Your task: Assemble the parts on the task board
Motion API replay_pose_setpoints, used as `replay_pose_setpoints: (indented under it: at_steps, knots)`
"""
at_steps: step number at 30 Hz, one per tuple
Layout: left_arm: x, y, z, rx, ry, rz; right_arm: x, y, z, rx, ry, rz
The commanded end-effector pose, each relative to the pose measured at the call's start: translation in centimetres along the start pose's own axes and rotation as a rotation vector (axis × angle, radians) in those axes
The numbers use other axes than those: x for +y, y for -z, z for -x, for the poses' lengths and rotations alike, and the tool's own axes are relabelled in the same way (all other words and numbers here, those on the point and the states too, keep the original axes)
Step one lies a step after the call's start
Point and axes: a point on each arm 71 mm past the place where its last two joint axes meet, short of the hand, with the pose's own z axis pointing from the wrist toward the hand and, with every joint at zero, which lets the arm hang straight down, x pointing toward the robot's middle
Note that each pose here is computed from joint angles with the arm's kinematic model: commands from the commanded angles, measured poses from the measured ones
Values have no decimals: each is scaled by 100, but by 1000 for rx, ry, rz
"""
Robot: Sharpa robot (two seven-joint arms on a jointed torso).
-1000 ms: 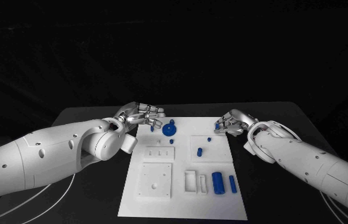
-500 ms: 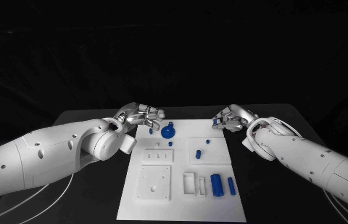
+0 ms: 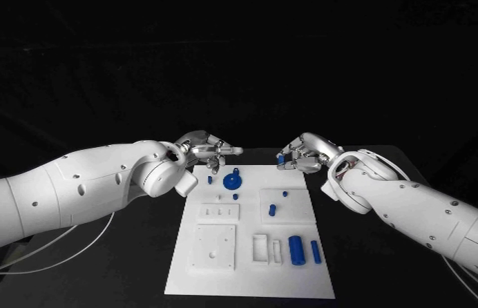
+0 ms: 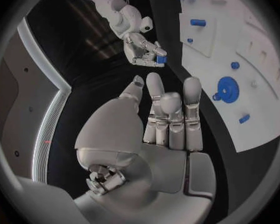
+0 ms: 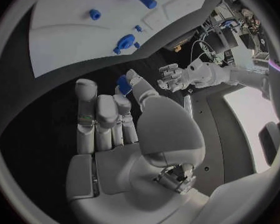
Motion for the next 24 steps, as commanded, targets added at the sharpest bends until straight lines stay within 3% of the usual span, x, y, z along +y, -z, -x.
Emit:
replay_pose_setpoints:
  at_steps: [1, 8, 17, 24]
  knots:
    - [55, -33, -58, 47, -73, 130, 92, -20, -72, 39, 61, -29]
    - [45, -96, -163, 57, -85, 189, 305, -43, -200, 51, 97, -14]
    - [26, -148, -229, 40, -103, 205, 466, -61, -297, 52, 113, -7]
    - [10, -172, -277, 36, -135, 204, 535, -77, -382, 92, 114, -1]
